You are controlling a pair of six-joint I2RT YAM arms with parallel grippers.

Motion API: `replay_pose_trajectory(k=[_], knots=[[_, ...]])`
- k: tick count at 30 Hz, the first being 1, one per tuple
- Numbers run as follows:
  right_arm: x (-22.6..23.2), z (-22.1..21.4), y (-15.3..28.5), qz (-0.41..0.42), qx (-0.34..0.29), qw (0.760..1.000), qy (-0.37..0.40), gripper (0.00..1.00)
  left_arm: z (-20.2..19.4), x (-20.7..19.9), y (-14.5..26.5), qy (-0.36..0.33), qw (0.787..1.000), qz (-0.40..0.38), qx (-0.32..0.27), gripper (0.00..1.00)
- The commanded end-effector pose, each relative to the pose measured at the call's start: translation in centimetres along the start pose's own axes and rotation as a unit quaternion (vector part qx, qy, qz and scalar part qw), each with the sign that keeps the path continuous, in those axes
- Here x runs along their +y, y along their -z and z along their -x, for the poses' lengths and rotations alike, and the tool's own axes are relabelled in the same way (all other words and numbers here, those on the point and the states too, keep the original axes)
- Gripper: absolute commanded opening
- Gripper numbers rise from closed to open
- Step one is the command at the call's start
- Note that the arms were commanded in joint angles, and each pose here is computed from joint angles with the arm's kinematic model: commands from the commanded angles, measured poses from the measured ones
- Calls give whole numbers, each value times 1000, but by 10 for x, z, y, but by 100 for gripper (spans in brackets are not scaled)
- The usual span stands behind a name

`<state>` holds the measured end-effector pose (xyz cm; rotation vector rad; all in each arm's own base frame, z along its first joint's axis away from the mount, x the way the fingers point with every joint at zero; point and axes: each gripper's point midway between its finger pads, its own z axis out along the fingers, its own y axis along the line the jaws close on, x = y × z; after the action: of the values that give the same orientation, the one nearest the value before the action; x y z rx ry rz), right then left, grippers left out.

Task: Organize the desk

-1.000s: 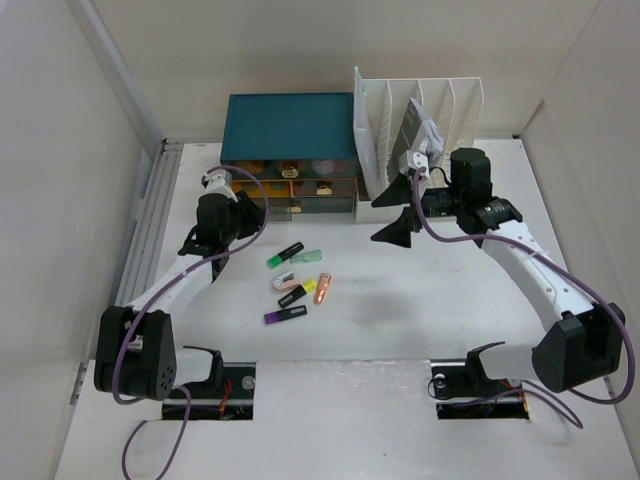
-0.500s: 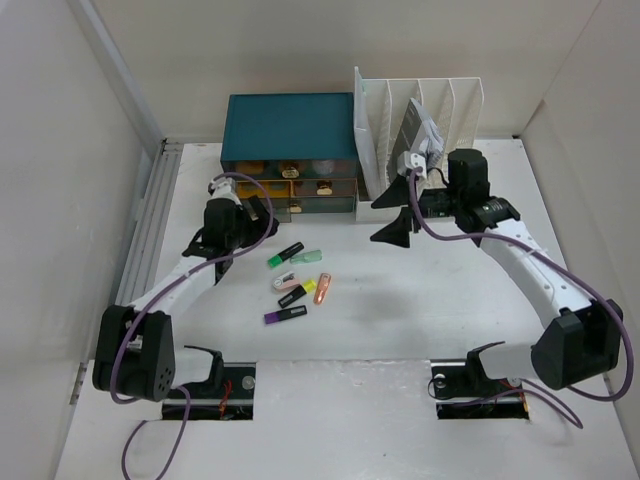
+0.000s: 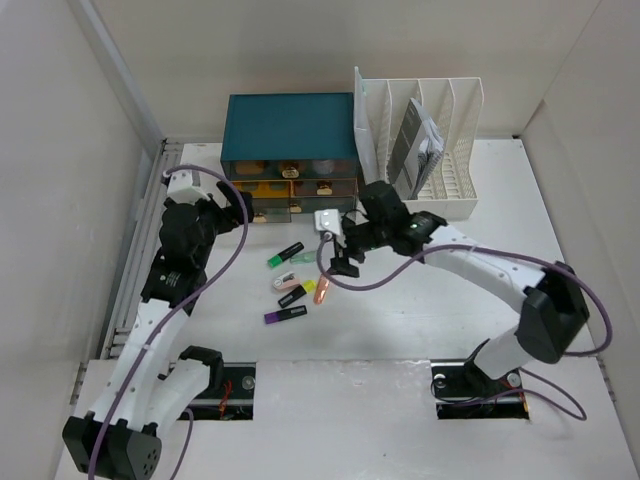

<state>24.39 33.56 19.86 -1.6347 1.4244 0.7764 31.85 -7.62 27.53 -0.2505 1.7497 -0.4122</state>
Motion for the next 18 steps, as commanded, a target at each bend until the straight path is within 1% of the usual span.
replay_pose_trajectory(k=[1,2,3,4,5,6,8,9,14,17,18], knots=[[-16,1,-20,-4,30,997,74,81,8,31,2,-28,996,79,-27,99],[-15,-8,-34,10,40,996,79,81,10,33,2,-22,996,84,-29,99],[-16,-11,-41,14,45,995,83,81,7,37,3,-18,995,91,-25,99],[-13,-10,-49,23,46,995,84,81,12,39,8,-16,995,93,-32,99],[-22,-6,-52,16,47,995,92,81,20,38,11,-9,994,96,-46,99],[-19,-14,-67,29,55,994,88,80,26,41,15,-8,993,106,-59,99],[-26,-8,-78,30,49,994,98,80,34,43,28,0,991,111,-79,99],[-23,-15,-89,37,58,993,96,80,37,44,33,6,990,114,-87,99],[-6,-18,-123,65,76,989,110,80,55,54,59,26,980,140,-141,99],[8,-27,-142,92,90,986,107,79,59,53,64,29,979,136,-149,99],[10,-33,-146,96,95,985,103,79,57,54,64,27,979,138,-145,97]])
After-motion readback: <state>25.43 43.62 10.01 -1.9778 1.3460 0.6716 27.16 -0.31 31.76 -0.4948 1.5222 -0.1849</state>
